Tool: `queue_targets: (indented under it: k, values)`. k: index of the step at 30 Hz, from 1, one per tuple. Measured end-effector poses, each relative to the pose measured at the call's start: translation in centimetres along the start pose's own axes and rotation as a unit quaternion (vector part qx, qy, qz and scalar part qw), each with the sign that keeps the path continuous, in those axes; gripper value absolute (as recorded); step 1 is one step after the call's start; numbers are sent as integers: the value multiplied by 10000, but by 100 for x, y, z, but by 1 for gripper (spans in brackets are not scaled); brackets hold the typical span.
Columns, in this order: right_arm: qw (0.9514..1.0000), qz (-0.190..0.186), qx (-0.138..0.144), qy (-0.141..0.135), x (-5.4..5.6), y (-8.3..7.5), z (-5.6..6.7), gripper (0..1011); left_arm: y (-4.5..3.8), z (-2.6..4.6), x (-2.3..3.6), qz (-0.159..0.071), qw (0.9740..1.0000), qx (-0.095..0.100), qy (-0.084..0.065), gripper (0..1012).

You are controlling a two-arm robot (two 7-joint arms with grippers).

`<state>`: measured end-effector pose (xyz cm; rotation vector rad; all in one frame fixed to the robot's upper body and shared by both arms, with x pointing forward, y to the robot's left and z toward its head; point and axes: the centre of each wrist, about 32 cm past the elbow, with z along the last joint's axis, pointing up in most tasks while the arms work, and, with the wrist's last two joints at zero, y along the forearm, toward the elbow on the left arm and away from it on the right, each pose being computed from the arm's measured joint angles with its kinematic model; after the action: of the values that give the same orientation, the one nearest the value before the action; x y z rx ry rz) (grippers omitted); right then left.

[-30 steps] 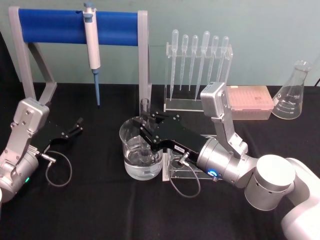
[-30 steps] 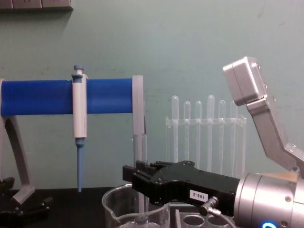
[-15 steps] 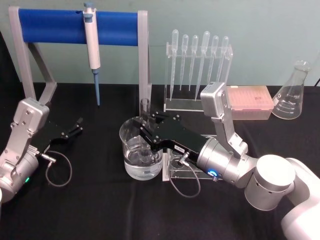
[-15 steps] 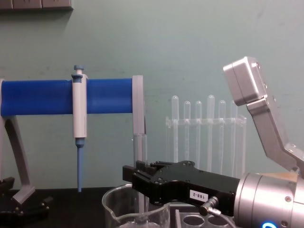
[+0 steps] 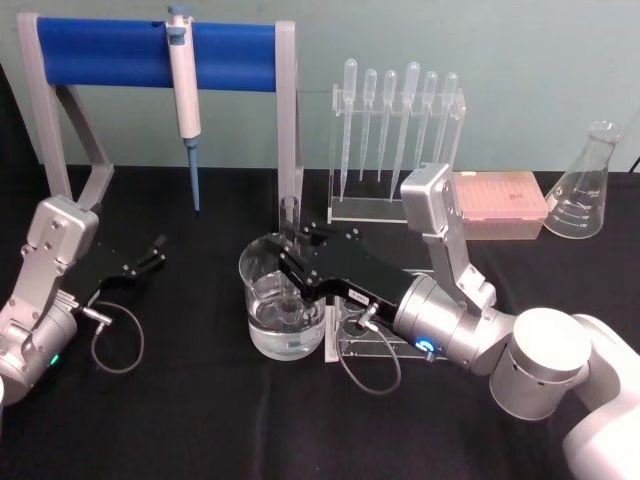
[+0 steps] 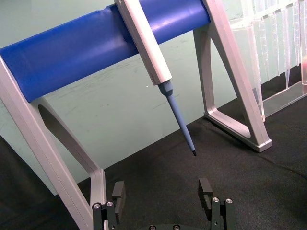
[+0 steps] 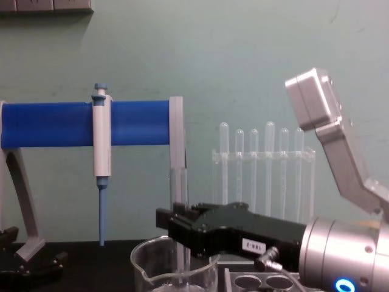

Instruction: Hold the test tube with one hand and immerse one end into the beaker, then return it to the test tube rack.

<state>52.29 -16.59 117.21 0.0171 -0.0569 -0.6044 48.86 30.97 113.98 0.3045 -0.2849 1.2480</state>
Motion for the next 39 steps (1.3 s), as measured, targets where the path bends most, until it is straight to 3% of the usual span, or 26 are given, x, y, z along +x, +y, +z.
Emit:
queue_targets:
  k: [7, 14, 15, 21, 24, 30, 34, 39]
  values:
    - [9999, 85, 43, -135, 20, 4, 222, 224, 0, 0, 0, 0, 10000, 0, 0, 1000]
    - [9987, 210, 261, -385, 63, 10, 651, 224, 0, 0, 0, 0, 10000, 0, 0, 1000]
    - [9980, 226, 347, -471, 73, 2, 759, 224, 0, 0, 0, 0, 10000, 0, 0, 1000]
    - [9955, 165, 592, -726, 93, -100, 1079, 224, 0, 0, 0, 0, 10000, 0, 0, 1000]
    - [9952, 6, 578, -794, 105, -233, 1142, 224, 0, 0, 0, 0, 10000, 0, 0, 1000]
    - [9950, -355, 442, -819, 133, -539, 1132, 224, 0, 0, 0, 0, 10000, 0, 0, 1000]
    - [9954, -557, 249, -739, 148, -728, 1022, 224, 0, 0, 0, 0, 10000, 0, 0, 1000]
    - [9960, -644, 102, -616, 125, -814, 888, 224, 0, 0, 0, 0, 10000, 0, 0, 1000]
